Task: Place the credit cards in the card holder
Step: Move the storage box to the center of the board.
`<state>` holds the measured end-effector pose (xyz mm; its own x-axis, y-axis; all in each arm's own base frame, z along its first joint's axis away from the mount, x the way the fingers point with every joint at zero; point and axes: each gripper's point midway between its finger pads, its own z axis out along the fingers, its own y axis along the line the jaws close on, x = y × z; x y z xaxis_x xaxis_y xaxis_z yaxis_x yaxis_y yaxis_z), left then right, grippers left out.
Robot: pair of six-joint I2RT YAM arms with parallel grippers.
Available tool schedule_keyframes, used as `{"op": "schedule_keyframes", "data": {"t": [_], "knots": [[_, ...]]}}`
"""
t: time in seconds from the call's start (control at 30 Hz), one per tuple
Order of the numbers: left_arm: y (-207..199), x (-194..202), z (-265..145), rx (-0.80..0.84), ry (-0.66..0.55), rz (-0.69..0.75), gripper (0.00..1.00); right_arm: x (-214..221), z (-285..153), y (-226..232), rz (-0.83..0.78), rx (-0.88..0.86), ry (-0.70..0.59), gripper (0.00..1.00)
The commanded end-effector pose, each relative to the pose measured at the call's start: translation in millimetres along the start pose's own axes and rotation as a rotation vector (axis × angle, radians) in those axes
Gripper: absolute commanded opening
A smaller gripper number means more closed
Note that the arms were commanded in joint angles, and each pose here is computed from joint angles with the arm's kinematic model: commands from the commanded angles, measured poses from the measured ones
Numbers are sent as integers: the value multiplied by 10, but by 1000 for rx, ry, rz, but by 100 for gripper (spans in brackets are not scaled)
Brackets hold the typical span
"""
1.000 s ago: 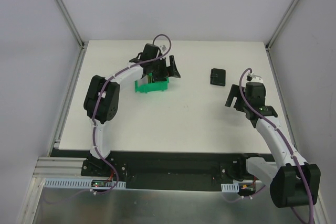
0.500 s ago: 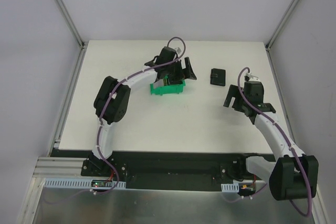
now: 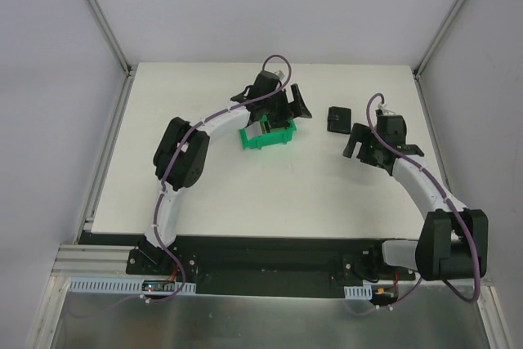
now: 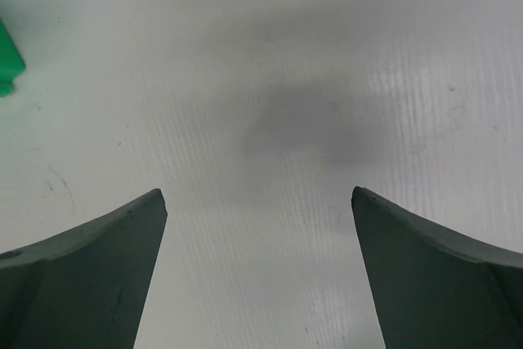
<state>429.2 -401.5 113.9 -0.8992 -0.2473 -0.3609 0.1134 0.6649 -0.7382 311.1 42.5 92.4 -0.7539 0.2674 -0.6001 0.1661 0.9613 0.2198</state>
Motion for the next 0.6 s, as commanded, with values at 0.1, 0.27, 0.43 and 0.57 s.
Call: {"op": "schedule_keyframes", "data": {"t": [0.1,0.27,0.43,0.57], "knots": [[-99,-286,76,41,-58,-19,93,-240,44,253,42,-103,0,99],[-100,-270,-190,20,-90,67,99,-480,127,308,65,-115,-17,99],[-153,-278,-528,1,-143,162,99,-756,436,373,88,-113,17,96],[-259,-286,-901,-7,-206,267,99,-959,772,327,122,-87,71,90]]}}
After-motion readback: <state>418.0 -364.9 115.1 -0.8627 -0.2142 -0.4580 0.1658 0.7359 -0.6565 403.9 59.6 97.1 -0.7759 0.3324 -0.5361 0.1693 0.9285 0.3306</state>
